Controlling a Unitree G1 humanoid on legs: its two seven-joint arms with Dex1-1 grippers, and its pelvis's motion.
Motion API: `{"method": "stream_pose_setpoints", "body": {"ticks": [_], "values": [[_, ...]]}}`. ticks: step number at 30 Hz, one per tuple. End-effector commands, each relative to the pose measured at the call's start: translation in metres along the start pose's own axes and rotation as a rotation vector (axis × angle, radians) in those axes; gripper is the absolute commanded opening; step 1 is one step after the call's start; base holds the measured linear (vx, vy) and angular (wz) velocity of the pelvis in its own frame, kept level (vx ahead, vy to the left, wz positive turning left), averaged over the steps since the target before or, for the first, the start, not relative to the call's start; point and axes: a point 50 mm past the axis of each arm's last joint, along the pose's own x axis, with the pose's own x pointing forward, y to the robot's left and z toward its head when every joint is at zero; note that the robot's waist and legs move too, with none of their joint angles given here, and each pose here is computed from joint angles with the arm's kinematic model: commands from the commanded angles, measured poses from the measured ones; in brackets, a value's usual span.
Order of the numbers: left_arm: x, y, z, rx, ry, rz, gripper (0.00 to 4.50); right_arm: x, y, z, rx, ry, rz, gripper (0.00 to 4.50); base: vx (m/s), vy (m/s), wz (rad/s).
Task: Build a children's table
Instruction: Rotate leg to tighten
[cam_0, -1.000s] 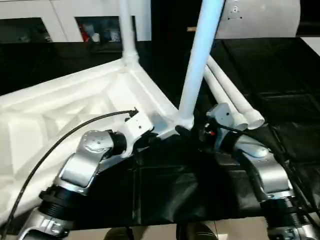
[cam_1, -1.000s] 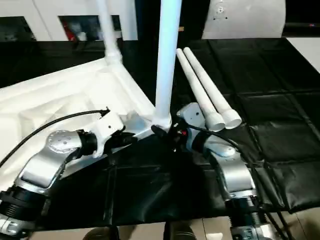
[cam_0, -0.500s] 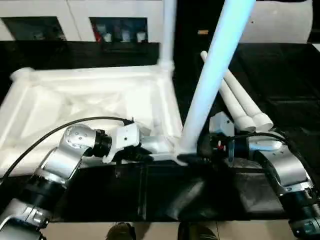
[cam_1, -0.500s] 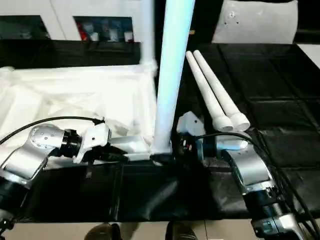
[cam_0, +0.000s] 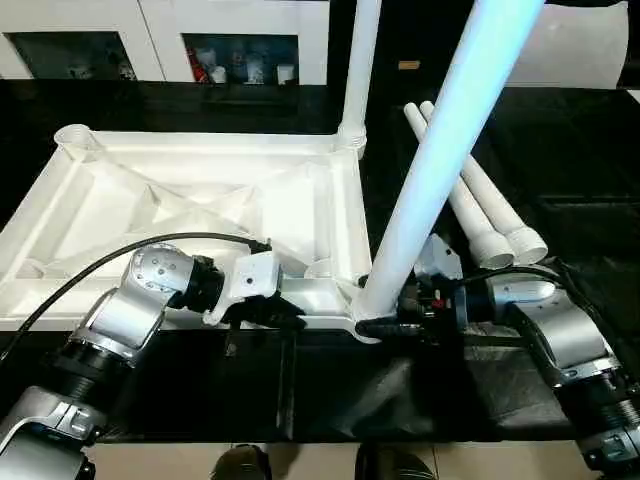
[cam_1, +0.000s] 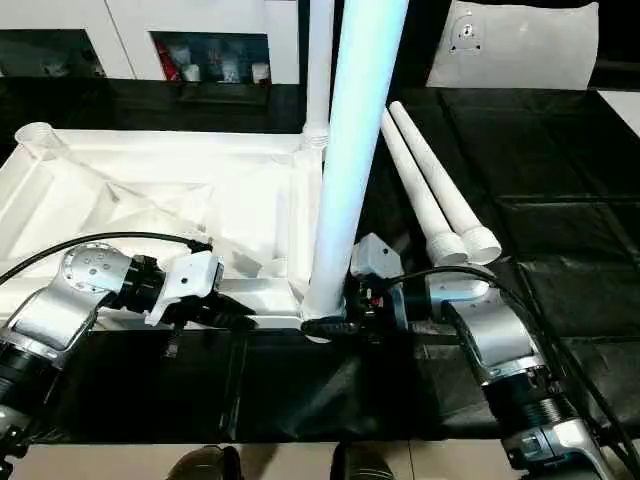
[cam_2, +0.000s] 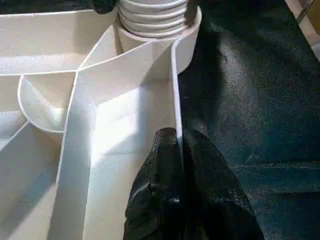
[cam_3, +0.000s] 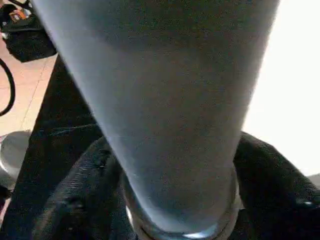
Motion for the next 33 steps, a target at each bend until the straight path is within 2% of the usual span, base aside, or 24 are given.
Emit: {"method": "stream_pose_setpoints", "body": {"ticks": [1, 5, 12, 14, 20, 22, 23, 26, 29, 33], "values": [[0.001, 0.001, 0.005, 0.037, -0.004, -0.029, 0.0, 0.002, 0.001, 0.0, 0.005, -0.002, 0.026, 2.97, 0.0, 0.0, 0.0], [0.0, 0.001, 0.004, 0.026, -0.016, -0.025, 0.0, 0.004, 0.002, -0.001, 0.026, -0.011, 0.044, 2.76, 0.0, 0.0, 0.0], [0.0, -0.001, 0.005, -0.01, -0.043, 0.013, 0.0, 0.012, 0.009, -0.002, 0.066, -0.063, 0.07, 2.7, 0.0, 0.0, 0.0], [0.002, 0.001, 0.007, -0.061, -0.054, 0.092, 0.0, 0.019, 0.012, 0.0, 0.096, -0.097, 0.021, 2.7, 0.0, 0.0, 0.0], [0.01, 0.008, 0.016, -0.182, -0.105, 0.281, 0.0, 0.04, 0.009, -0.001, 0.185, -0.086, -0.163, 2.69, 0.0, 0.0, 0.0], [0.03, 0.018, 0.033, -0.316, -0.165, 0.499, 0.0, 0.073, 0.005, 0.009, 0.311, -0.159, -0.366, 2.69, 0.0, 0.0, 0.0], [0.03, 0.018, 0.033, -0.316, -0.165, 0.499, 0.0, 0.073, 0.005, 0.009, 0.311, -0.159, -0.366, 2.69, 0.0, 0.0, 0.0], [0.04, 0.023, 0.041, -0.365, -0.168, 0.597, 0.0, 0.088, 0.004, 0.011, 0.347, -0.156, -0.448, 2.69, 0.0, 0.0, 0.0], [0.05, 0.036, 0.051, -0.404, -0.176, 0.754, 0.0, 0.101, -0.003, 0.011, 0.417, -0.142, -0.603, 2.69, 0.0, 0.0, 0.0], [0.056, 0.043, 0.058, -0.41, -0.188, 0.822, 0.0, 0.104, -0.009, 0.012, 0.45, -0.143, -0.687, 2.69, 0.0, 0.0, 0.0]]}}
